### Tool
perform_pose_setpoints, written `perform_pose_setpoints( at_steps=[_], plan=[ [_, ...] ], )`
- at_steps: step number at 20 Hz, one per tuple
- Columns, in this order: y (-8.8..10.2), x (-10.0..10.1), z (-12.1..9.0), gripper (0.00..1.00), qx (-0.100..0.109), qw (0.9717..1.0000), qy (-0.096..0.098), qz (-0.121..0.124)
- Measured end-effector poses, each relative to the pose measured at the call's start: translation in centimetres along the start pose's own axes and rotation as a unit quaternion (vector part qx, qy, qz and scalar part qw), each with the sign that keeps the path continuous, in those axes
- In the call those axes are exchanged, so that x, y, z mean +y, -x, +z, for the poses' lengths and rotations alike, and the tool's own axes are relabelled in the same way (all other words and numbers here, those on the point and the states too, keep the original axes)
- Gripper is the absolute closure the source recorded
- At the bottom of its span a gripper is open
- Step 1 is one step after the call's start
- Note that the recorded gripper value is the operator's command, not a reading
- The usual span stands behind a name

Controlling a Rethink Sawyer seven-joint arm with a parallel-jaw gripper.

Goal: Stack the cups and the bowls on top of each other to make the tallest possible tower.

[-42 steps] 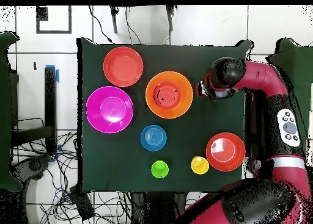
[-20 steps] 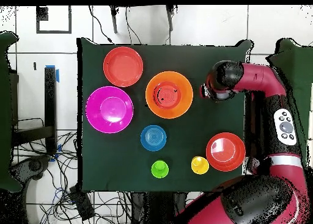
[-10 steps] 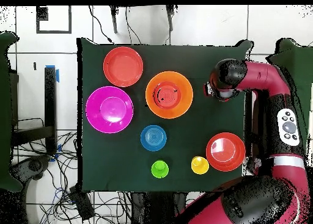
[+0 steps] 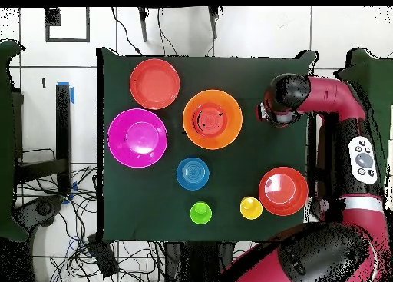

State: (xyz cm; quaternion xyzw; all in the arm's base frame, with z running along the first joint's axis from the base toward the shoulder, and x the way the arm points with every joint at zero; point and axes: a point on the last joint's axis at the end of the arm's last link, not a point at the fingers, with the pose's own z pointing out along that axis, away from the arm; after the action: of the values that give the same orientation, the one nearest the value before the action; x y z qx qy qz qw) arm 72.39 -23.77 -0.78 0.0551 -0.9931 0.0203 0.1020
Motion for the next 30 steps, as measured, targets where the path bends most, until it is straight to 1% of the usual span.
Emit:
perform_pose_setpoints(
  at_steps=[4, 6, 7, 8, 11, 13, 14, 16, 18, 19, 22, 23, 30],
  plan=[
    [0.2, 0.2, -1.7, 1.00, -0.005, 0.9999, -0.011, -0.005],
    [0.4, 0.4, -2.9, 1.00, -0.008, 0.9997, -0.021, -0.010],
    [0.7, 0.8, -4.4, 1.00, -0.013, 0.9993, -0.031, -0.014],
    [0.8, 1.0, -4.9, 1.00, -0.014, 0.9992, -0.034, -0.016],
    [1.3, 1.8, -7.3, 1.00, -0.019, 0.9983, -0.049, -0.023],
    [1.5, 2.1, -8.1, 1.00, -0.021, 0.9980, -0.054, -0.025],
    [1.8, 2.8, -9.7, 1.00, -0.022, 0.9975, -0.061, -0.029],
    [2.0, 3.7, -11.1, 1.00, -0.023, 0.9970, -0.067, -0.033],
    [2.1, 4.3, -12.1, 1.00, -0.023, 0.9966, -0.071, -0.035],
    [2.1, 5.2, -13.5, 1.00, -0.021, 0.9962, -0.076, -0.039],
    [2.2, 6.1, -14.4, 1.00, -0.019, 0.9959, -0.078, -0.042],
    [2.3, 7.2, -15.3, 1.00, -0.016, 0.9959, -0.076, -0.045],
    [2.3, 10.0, -16.9, 1.00, -0.008, 0.9962, -0.069, -0.053]
  ],
)
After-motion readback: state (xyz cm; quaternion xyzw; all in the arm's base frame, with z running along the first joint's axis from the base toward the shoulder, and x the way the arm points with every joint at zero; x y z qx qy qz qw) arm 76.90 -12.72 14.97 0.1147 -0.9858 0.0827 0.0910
